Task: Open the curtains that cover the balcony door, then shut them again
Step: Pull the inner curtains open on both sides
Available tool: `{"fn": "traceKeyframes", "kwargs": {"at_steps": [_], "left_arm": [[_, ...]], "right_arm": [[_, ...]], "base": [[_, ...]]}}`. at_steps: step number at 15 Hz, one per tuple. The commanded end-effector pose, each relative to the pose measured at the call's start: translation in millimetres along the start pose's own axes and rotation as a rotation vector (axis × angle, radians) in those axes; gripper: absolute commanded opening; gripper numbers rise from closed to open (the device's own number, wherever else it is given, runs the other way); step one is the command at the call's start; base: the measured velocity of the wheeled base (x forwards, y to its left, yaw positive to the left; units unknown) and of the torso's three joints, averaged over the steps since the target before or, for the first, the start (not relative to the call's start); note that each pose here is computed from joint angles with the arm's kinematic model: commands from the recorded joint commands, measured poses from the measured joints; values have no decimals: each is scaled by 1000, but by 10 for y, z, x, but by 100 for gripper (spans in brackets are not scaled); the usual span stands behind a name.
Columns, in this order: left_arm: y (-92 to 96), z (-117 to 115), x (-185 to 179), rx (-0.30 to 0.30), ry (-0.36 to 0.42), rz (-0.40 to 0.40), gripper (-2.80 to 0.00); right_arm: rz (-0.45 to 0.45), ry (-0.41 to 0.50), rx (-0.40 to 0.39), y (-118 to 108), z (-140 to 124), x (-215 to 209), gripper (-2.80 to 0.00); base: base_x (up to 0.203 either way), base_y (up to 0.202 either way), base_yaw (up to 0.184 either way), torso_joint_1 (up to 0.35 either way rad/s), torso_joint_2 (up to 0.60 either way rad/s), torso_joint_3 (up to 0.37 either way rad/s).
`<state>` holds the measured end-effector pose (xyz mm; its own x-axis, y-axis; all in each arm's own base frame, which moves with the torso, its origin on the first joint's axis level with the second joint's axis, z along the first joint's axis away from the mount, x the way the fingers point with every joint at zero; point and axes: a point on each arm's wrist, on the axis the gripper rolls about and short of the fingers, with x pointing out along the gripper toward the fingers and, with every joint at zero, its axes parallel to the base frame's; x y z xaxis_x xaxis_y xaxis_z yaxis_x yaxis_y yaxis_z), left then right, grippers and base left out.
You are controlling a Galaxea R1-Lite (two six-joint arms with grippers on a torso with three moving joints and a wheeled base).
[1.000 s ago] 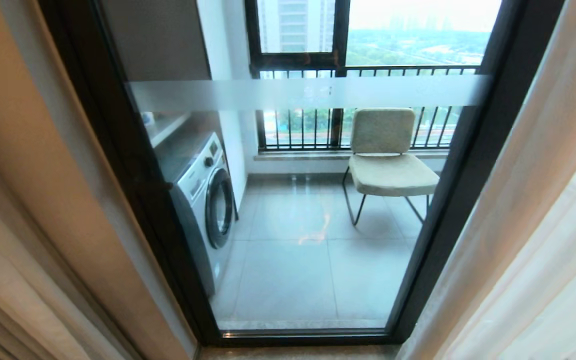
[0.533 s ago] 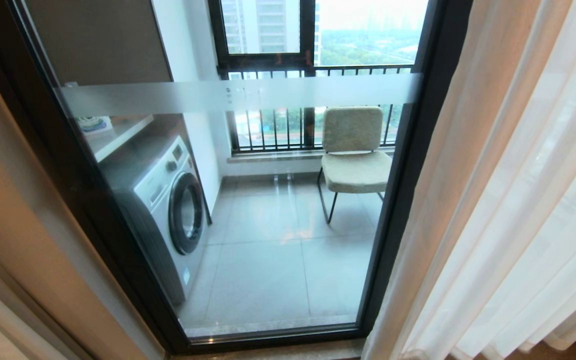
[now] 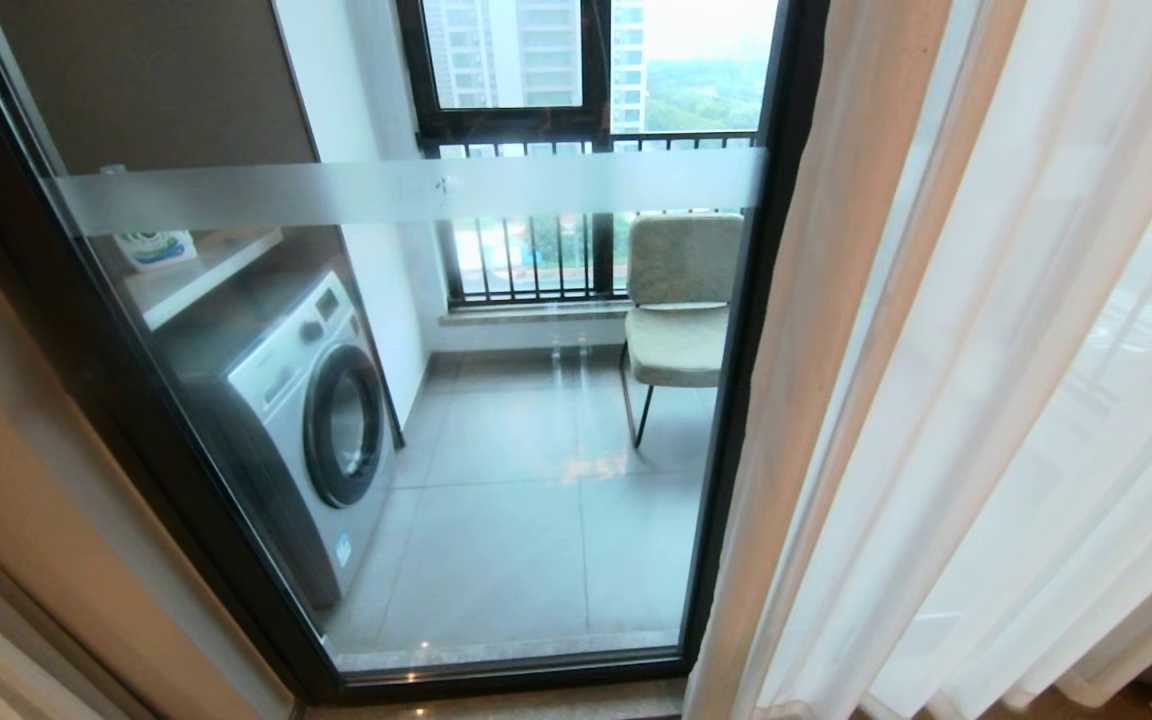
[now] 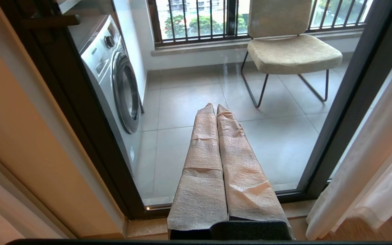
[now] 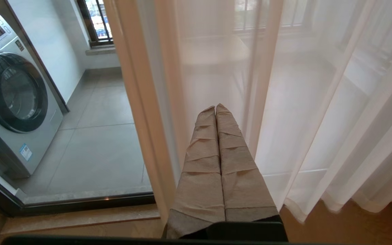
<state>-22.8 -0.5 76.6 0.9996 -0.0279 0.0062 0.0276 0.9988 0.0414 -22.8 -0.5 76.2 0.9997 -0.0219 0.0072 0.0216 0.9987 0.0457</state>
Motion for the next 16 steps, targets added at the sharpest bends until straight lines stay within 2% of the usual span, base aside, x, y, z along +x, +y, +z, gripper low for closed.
{"fn": "traceKeyframes", "kwargs": {"at_steps": [1,9,16], "left_arm": [[0,0,-1,0,-1,0,-280],[1,0,-1,-1,-1,0,-280],[0,-2,-1,-1,-1,1,-280]], "right_arm": [[-4,0,2,-1,0,0,-280],[-4,-1,5,-1,1,0,-280],[-4,-1,5,-1,1,0,-280]], "base": [[0,-182,6,2,-3,-2],[0,-165,18,2,2,3],[0,-9,2,0,0,0]]}}
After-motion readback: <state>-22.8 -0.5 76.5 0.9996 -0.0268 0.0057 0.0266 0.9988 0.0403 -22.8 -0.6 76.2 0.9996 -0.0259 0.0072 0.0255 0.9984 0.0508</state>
